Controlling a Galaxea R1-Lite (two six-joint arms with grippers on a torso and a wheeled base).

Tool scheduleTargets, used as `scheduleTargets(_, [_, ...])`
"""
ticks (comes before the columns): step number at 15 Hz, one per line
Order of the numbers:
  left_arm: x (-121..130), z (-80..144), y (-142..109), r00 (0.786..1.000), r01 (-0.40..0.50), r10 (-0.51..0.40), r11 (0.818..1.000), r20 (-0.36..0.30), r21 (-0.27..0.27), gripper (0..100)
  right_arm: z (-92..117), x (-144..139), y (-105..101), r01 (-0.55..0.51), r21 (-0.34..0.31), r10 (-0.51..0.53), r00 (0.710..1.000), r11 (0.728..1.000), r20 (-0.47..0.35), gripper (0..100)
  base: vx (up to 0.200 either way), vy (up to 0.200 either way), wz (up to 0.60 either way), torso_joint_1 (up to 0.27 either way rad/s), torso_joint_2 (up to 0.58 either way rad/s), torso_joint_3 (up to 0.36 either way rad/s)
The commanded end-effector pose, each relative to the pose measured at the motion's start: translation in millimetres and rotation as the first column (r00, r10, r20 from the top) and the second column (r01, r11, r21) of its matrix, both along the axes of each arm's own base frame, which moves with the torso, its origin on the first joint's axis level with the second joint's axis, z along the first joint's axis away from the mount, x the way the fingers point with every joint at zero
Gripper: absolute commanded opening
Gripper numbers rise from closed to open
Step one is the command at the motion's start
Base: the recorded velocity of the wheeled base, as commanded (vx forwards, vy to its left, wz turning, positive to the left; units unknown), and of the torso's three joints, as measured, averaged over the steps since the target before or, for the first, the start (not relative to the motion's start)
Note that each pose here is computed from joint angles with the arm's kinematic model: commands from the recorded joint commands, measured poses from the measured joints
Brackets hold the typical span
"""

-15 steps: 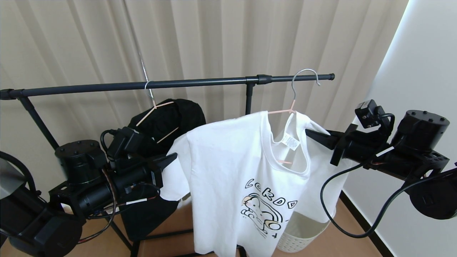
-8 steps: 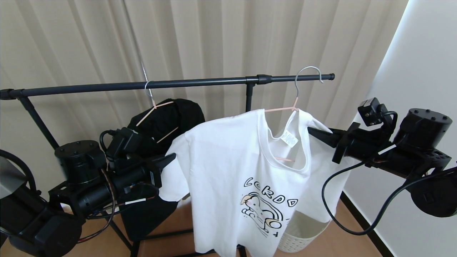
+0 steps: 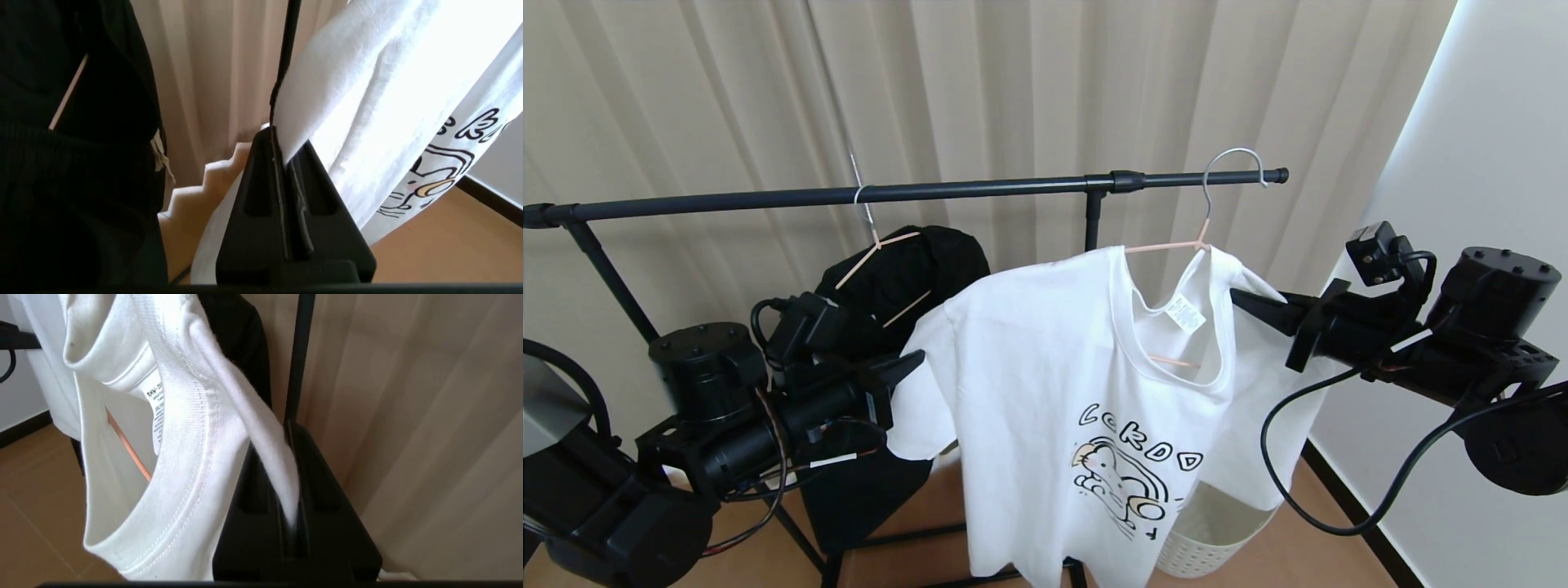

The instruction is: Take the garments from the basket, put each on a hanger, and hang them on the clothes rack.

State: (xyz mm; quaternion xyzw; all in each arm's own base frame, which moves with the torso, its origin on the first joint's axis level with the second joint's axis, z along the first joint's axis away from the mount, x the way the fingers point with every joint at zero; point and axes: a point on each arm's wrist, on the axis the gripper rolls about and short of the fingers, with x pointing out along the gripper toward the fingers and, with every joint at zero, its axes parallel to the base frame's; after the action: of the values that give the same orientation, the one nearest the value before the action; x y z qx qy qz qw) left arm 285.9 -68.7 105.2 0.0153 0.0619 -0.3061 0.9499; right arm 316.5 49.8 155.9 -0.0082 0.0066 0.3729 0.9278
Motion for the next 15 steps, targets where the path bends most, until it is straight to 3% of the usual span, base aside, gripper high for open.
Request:
scheduleTargets(1, [0.4, -1.6, -0.3, 1.000, 0.001, -0.001, 1.000, -0.005, 0.001, 0, 0.2, -0.2, 0.0, -0.001, 0.000, 0.001, 1.000, 1.000, 0.002, 0, 0.000, 0.000, 0.00, 0.000, 0.00, 0.000])
scheduleTargets(11, [0.3, -1.1, -0.3, 1.000, 0.000, 0.000, 1.000, -0.005, -0.002, 0, 1.1, 1.1, -0.8, 0.003, 0.001, -0.003, 1.000, 1.000, 0.004, 0, 0.000, 0.000, 0.00, 0.000, 0.00, 0.000])
scheduleTargets(12, [0.5, -0.8, -0.3, 1.000, 0.000, 0.000, 1.000, -0.004, -0.002, 100, 0.6, 1.3, -0.8, 0.003, 0.001, -0.003, 1.000, 1.000, 0.002, 0, 0.000, 0.000, 0.00, 0.000, 0.00, 0.000])
scheduleTargets(15, [-1.3, -1.0, -0.1, 1.000, 0.007, -0.007, 1.000, -0.006, -0.001, 100, -0.3, 1.3, -0.8, 0.003, 0.000, -0.003, 1.000, 1.000, 0.000, 0, 0.000, 0.000, 0.00, 0.000, 0.00, 0.000])
